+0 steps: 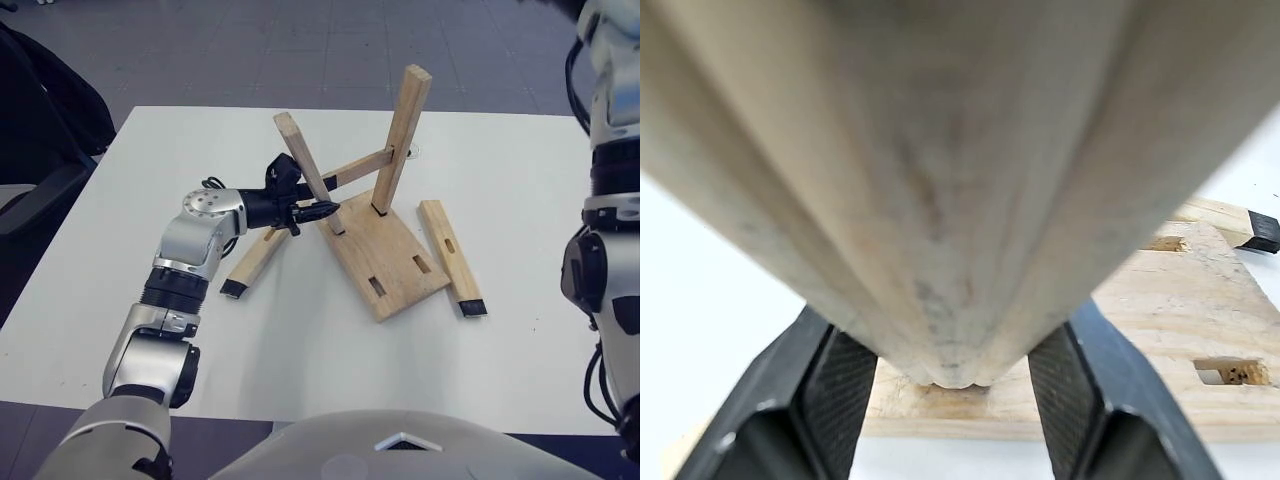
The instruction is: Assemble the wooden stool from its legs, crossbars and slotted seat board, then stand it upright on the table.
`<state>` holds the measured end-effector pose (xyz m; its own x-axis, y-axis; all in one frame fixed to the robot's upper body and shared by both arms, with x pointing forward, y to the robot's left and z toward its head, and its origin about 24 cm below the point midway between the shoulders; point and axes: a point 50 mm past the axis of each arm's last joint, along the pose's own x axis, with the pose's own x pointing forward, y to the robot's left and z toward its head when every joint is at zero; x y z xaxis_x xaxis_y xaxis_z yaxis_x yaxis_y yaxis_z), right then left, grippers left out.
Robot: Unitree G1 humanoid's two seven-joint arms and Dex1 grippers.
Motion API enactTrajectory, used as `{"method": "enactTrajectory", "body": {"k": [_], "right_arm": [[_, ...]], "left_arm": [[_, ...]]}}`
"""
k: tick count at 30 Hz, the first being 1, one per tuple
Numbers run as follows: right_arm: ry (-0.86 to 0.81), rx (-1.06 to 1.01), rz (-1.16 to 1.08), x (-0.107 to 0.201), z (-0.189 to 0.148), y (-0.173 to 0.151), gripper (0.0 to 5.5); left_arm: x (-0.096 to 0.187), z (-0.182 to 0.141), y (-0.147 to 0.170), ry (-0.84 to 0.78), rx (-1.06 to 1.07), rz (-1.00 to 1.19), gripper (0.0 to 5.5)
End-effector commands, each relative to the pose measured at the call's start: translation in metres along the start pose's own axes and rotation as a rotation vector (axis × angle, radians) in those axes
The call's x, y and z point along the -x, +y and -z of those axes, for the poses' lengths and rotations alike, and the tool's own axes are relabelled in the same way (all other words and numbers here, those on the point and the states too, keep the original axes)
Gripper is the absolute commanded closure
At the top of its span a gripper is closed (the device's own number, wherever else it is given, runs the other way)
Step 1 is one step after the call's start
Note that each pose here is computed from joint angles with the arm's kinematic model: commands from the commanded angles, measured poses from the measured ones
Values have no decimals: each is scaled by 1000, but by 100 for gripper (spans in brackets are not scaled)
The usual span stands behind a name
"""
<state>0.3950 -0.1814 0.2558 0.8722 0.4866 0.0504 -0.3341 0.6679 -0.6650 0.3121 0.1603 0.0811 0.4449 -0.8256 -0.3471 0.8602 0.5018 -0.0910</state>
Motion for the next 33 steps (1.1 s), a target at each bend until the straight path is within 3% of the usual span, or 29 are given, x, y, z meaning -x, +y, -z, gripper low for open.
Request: {"method": "enactTrajectory", "body": {"k": [1,6,9,15,18,20,23,25,28,33], "right_arm": [[150,-65,-109,5,62,35,391],[265,-406,-181,11,107,85,483],[330,-538,-129,15,121,94,489],[392,-571,-98,14,126,101,489],[340,-576,-143,1,113,109,489],[214,-561,-268,-15,88,118,489],[-125,-524,-656,-28,26,148,489],[-292,-527,-885,-4,-6,165,489],[-268,-529,-967,26,-3,179,489],[-92,-526,-823,27,29,165,489]], "left_arm": [[10,70,-12,300,164,0,345],[15,65,-4,309,147,8,345],[15,62,-1,308,137,16,345],[13,60,-5,295,135,45,345],[12,61,-7,297,135,52,345],[11,61,-8,300,133,56,345],[10,61,-9,304,130,59,345],[9,61,-9,305,128,60,345],[10,61,-9,299,129,58,345],[11,64,-12,301,114,64,345]]}}
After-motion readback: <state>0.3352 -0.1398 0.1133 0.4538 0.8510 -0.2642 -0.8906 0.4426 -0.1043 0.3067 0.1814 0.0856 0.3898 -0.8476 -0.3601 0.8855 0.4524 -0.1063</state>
